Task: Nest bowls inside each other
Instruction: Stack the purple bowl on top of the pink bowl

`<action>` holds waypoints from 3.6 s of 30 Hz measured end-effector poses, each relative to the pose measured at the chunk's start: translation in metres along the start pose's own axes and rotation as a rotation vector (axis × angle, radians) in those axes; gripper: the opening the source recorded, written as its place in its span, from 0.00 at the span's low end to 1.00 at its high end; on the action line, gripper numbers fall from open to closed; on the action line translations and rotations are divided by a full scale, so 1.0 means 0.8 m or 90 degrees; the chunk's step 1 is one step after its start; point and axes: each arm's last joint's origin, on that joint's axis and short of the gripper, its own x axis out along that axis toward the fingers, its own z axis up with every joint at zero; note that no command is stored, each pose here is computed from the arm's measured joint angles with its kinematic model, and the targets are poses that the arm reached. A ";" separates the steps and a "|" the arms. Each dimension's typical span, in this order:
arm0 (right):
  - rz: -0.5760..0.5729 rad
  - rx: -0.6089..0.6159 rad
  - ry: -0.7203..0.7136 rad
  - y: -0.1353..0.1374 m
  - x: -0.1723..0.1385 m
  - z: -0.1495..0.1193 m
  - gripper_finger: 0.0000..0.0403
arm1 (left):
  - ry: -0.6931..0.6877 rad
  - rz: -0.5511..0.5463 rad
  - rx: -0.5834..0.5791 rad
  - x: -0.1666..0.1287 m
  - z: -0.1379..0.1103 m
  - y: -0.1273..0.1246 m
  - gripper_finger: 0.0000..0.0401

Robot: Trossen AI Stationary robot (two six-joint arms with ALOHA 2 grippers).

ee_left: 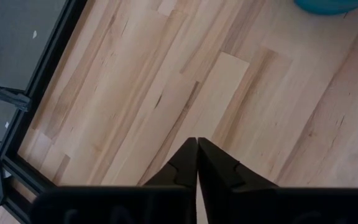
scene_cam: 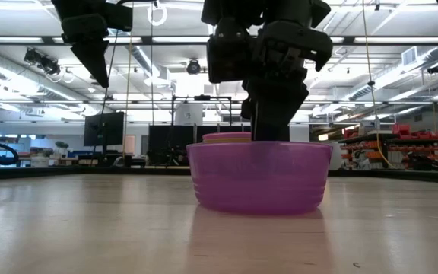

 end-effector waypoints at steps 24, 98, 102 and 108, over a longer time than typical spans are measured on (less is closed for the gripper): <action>-0.028 -0.048 -0.013 -0.006 0.007 -0.003 0.01 | 0.000 0.000 0.002 0.000 0.000 0.000 0.04; -0.016 0.098 -0.018 -0.204 -0.091 0.022 0.06 | -0.032 0.031 0.022 0.000 0.004 0.001 0.07; -0.019 0.098 -0.032 -0.203 -0.097 0.027 0.11 | -0.032 0.031 0.022 0.000 0.004 0.001 0.06; -0.030 0.095 -0.039 -0.200 -0.101 0.031 0.17 | -0.032 0.031 0.023 0.000 0.004 0.001 0.04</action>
